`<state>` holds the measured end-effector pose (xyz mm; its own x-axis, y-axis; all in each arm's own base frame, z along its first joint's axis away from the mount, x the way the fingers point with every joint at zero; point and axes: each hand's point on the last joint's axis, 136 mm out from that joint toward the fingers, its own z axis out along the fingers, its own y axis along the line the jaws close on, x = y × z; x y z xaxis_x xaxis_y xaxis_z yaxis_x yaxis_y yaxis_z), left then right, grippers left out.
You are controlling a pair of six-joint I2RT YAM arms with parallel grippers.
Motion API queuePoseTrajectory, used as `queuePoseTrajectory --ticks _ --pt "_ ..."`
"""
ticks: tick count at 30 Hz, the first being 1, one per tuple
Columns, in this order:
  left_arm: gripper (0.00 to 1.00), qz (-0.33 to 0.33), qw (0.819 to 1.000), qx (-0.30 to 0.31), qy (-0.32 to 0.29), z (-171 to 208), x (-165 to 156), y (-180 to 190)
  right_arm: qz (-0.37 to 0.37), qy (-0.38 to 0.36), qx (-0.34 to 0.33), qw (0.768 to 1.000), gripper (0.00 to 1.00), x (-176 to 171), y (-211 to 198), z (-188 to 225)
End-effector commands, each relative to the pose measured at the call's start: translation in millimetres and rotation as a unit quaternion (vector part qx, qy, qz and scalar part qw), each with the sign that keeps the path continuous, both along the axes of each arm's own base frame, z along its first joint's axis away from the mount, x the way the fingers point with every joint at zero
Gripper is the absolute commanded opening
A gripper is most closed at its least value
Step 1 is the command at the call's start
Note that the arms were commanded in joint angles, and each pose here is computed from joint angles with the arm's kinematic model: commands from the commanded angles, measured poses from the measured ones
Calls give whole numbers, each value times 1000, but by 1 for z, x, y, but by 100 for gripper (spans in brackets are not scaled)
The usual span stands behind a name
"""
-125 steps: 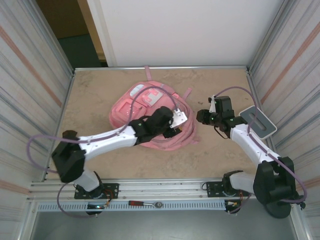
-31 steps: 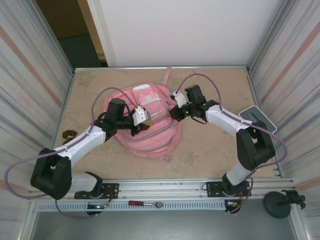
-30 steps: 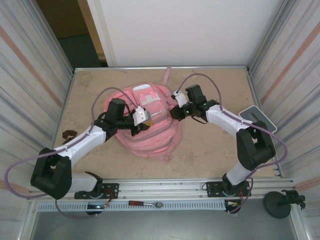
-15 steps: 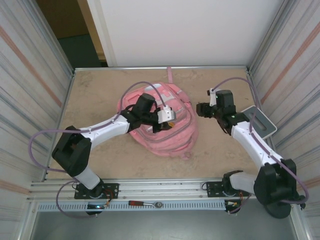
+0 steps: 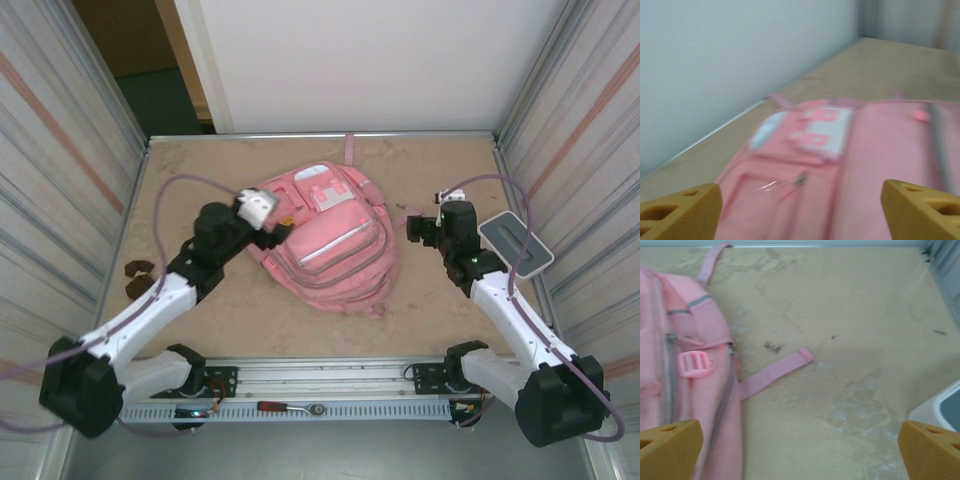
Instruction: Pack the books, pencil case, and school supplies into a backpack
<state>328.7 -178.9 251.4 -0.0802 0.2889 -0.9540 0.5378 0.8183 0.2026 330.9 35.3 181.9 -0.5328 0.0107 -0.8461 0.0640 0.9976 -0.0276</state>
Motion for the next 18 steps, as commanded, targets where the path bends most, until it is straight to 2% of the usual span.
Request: queuePoseTrajectory --ticks 1,4,6,8,12,18 --pt "88 182 981 -61 -2 -8 4 81 -62 -26 -34 997 99 -1 -27 -4" --pt "94 266 961 -68 -5 -25 -5 130 -87 -21 -29 996 99 -2 -38 -26" --pt "94 283 957 -57 -11 -37 -8 146 -98 -23 -26 995 99 1 -43 -39" --pt "94 282 958 -45 -12 -51 -7 154 -105 -20 -28 994 99 5 -48 -51" --pt "96 308 949 -46 39 -89 5 173 -82 -19 -36 996 99 20 -46 -74" --pt "98 284 955 -59 64 -123 35 165 -58 -42 -33 997 99 37 -41 -79"
